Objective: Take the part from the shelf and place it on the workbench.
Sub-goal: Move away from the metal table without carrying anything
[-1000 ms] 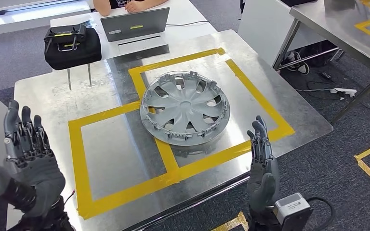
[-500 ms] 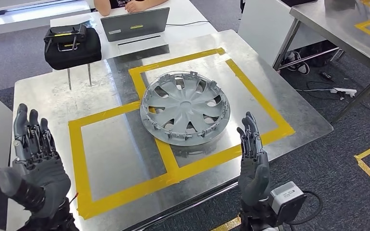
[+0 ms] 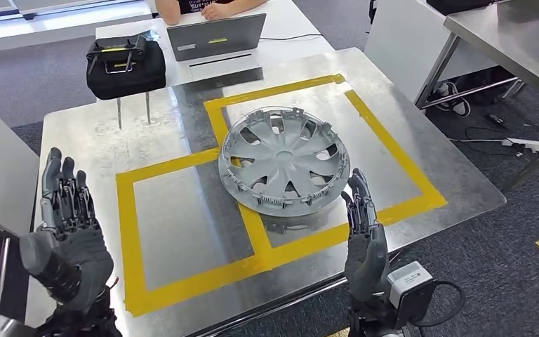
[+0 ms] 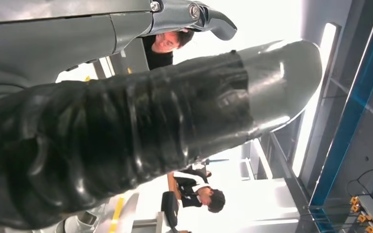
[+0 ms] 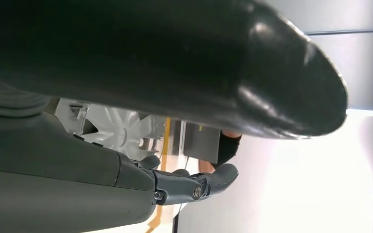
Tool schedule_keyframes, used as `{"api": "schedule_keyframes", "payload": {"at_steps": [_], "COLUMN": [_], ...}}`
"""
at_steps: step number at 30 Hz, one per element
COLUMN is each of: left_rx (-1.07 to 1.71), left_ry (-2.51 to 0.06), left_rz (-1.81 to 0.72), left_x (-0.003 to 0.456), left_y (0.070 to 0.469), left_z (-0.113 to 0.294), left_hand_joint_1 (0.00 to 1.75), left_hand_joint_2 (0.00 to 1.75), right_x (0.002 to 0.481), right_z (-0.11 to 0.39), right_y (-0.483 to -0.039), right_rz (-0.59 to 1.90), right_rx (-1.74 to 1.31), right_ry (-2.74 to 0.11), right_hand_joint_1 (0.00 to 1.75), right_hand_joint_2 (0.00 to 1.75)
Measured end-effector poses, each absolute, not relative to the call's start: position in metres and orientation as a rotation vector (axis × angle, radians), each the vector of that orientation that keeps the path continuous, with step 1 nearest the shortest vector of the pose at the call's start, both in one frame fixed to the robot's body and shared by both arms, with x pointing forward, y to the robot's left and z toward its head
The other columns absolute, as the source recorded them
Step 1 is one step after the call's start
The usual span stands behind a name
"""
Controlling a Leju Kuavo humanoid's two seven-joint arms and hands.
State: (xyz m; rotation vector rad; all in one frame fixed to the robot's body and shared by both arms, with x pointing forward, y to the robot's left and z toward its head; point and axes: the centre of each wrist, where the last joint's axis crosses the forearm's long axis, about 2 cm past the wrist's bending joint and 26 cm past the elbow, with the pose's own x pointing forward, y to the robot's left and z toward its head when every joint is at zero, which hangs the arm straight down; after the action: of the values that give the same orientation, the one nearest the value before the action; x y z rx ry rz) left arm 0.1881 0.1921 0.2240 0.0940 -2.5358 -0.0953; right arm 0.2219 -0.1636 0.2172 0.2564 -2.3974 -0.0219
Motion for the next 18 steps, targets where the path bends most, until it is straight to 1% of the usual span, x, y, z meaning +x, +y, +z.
{"api": "schedule_keyframes", "payload": {"at_steps": [18], "left_rx": [0.047], "left_ry": [-2.554], "left_rz": [-0.094], "left_x": [0.1954], "left_y": [0.1906], "left_z": [0.2312], "left_hand_joint_1": [0.00], "left_hand_joint_2": [0.00], "right_x": [0.2233], "right_z": [0.2169], "right_y": [-0.1614], "right_rz": [-0.021], "right_rx": [0.199], "right_ry": [-2.385], "right_hand_joint_1": [0.00], "right_hand_joint_2": [0.00]}}
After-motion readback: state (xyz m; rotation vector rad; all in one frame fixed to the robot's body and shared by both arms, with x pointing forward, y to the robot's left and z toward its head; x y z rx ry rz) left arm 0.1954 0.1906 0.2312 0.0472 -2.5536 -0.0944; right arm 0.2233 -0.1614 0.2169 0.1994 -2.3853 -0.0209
